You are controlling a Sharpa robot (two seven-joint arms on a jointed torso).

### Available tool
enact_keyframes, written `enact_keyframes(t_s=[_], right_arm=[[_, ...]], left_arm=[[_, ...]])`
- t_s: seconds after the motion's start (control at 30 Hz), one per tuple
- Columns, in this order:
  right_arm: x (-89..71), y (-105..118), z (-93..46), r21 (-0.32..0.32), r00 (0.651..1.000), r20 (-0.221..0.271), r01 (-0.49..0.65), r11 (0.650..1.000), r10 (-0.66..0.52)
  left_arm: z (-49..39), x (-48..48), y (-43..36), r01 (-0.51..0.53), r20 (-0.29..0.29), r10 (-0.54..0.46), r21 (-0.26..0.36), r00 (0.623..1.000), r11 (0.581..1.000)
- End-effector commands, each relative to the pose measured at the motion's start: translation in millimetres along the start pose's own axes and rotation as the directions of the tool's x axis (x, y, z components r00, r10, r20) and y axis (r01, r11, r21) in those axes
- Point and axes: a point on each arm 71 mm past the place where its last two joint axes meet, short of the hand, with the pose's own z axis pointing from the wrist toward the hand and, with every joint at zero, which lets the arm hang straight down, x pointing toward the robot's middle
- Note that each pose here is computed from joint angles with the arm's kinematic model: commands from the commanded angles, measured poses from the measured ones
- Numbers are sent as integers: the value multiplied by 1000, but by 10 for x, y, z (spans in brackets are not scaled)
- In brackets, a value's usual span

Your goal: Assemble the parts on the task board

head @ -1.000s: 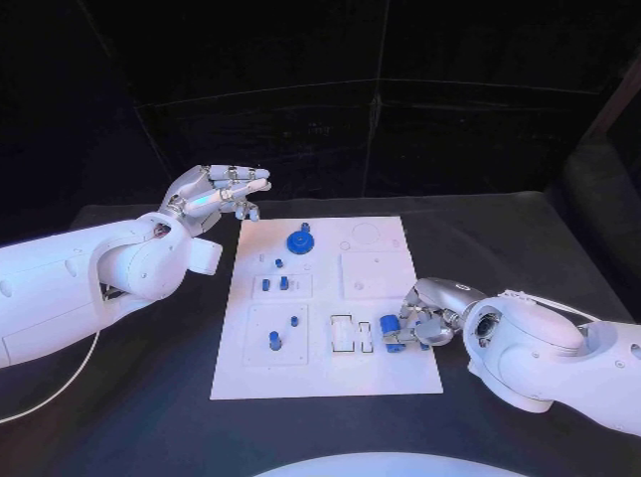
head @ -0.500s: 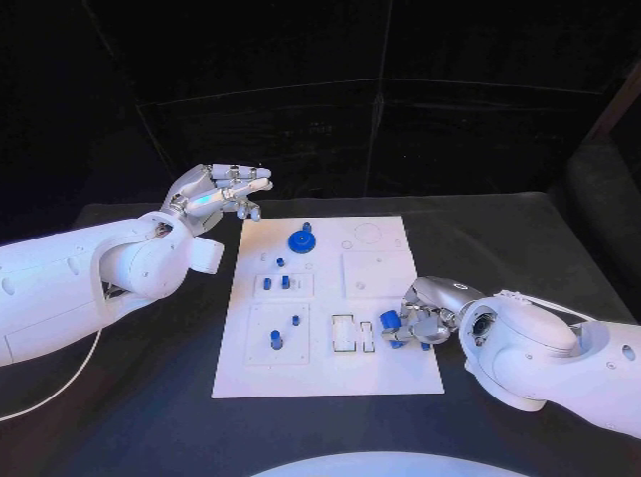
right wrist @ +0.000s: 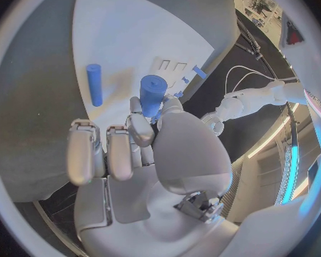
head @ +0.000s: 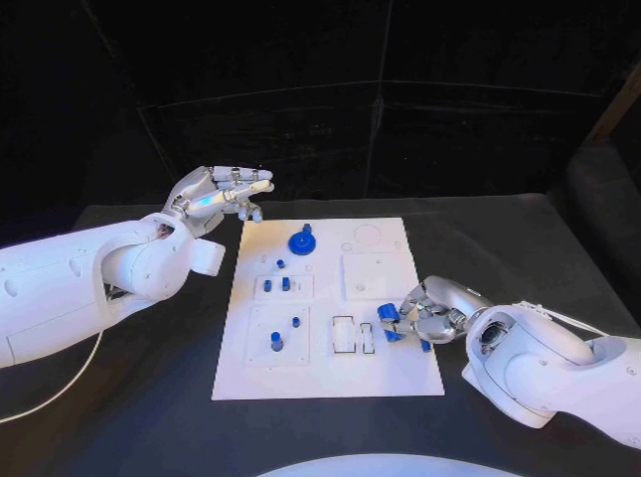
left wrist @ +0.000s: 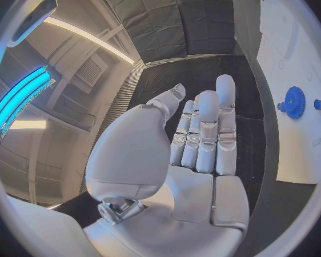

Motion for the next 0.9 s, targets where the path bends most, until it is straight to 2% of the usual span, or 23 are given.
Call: enact_keyframes(t_s=[0.03,0.4,0.63,0.9], right_arm=[[-3,51,-20,2,990,17,-142,990,142],[211,225,41,24,979,-145,-144,989,146],[277,305,87,18,976,-173,-132,991,133],[319,366,153,14,977,-170,-124,992,125]], left_arm=[[5,11,-4,8,-7,-8,2,1000,1000],[13,36,0,13,-17,-13,2,1000,1000],[11,36,1,12,-17,-12,1,1000,1000],[7,36,0,12,-16,-12,0,1000,1000]])
